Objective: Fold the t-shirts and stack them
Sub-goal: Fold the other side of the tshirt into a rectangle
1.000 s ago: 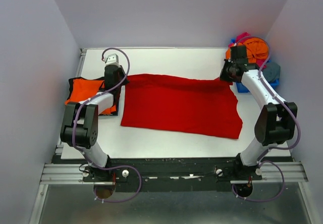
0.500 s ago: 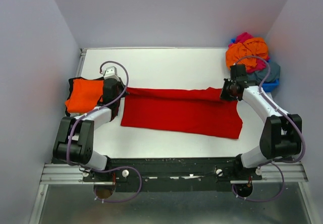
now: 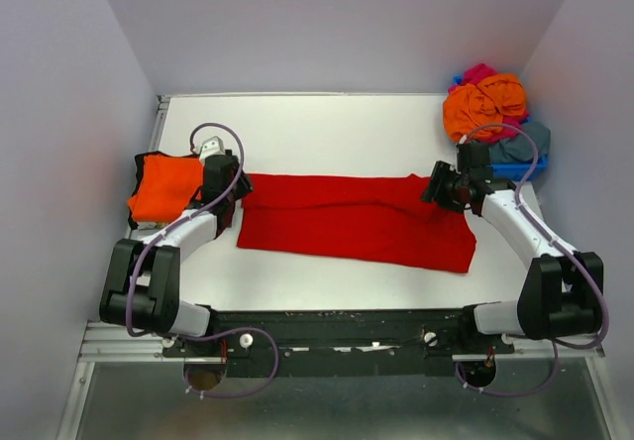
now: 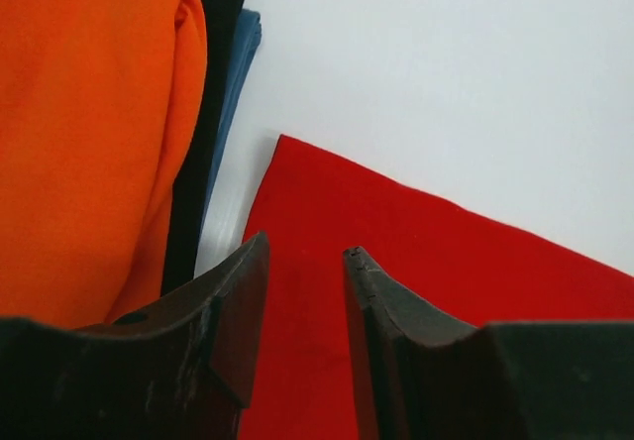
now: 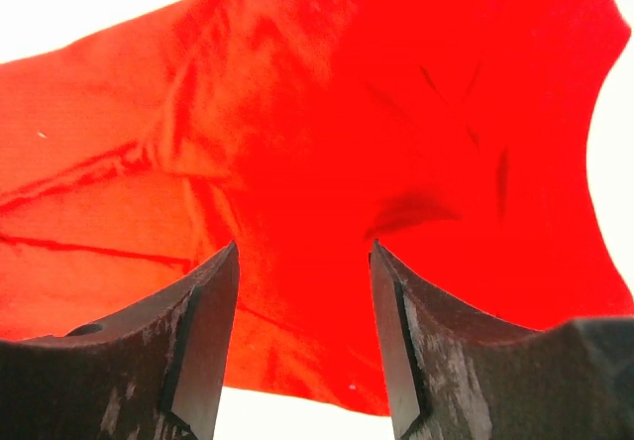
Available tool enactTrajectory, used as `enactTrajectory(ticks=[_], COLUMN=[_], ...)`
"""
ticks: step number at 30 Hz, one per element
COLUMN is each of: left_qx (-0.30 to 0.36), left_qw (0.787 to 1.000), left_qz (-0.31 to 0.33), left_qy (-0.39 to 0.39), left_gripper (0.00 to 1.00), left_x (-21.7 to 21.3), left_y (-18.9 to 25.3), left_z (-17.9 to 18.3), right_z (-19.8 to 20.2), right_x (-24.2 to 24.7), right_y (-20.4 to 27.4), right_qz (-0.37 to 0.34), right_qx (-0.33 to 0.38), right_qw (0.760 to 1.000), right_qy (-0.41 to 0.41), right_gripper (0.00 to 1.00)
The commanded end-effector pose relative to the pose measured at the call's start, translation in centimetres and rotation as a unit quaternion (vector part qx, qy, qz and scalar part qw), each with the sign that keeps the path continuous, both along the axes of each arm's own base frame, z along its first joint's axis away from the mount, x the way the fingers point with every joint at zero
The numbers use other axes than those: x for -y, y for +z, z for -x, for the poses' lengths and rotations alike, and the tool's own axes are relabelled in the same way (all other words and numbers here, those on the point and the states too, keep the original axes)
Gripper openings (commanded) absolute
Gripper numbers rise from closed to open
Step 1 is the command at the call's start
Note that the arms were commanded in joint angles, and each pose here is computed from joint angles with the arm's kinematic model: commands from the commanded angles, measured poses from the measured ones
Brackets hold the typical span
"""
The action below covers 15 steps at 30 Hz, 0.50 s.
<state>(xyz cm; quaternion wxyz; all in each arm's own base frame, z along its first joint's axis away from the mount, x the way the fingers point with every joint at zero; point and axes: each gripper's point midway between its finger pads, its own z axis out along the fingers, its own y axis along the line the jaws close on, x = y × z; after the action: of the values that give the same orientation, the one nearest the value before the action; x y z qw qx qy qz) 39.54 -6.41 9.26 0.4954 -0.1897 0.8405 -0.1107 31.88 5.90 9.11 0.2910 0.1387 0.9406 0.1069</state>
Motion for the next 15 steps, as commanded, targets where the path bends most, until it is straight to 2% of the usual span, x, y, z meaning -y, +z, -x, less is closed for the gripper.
enactTrajectory(ticks=[1,5,8,15], left_qx=[0.021,-0.011,-0.04,-0.107], left_qw=[0.999,0.998,0.993,0.969], left_qz=[0.018,0.063,0.097,0.127], left_qy=[0.031,-0.012,-0.058,-0.184], left_gripper=[0.5,0.49,0.47,0.45], left_x=[-0.3,3.0,7.1,16.9], left_y=[3.4,3.0,2.2,-0.2], left_z=[-0.5,-1.2,-1.4,-0.6], right_z=[-3.3,-5.9,-7.7,-9.6], right_x=[-0.5,0.0,1.0,1.1], right_y=[1.7,1.7,1.3,-1.7], right_qz=[-0.003,0.015,0.043,0.062], right_qx=[0.037,0.039,0.036,-0.011], right_qw=[0.999,0.999,0.998,0.998], right_qy=[0.008,-0.004,-0.018,-0.005], right_gripper=[0.65,0.67,0.67,0.65])
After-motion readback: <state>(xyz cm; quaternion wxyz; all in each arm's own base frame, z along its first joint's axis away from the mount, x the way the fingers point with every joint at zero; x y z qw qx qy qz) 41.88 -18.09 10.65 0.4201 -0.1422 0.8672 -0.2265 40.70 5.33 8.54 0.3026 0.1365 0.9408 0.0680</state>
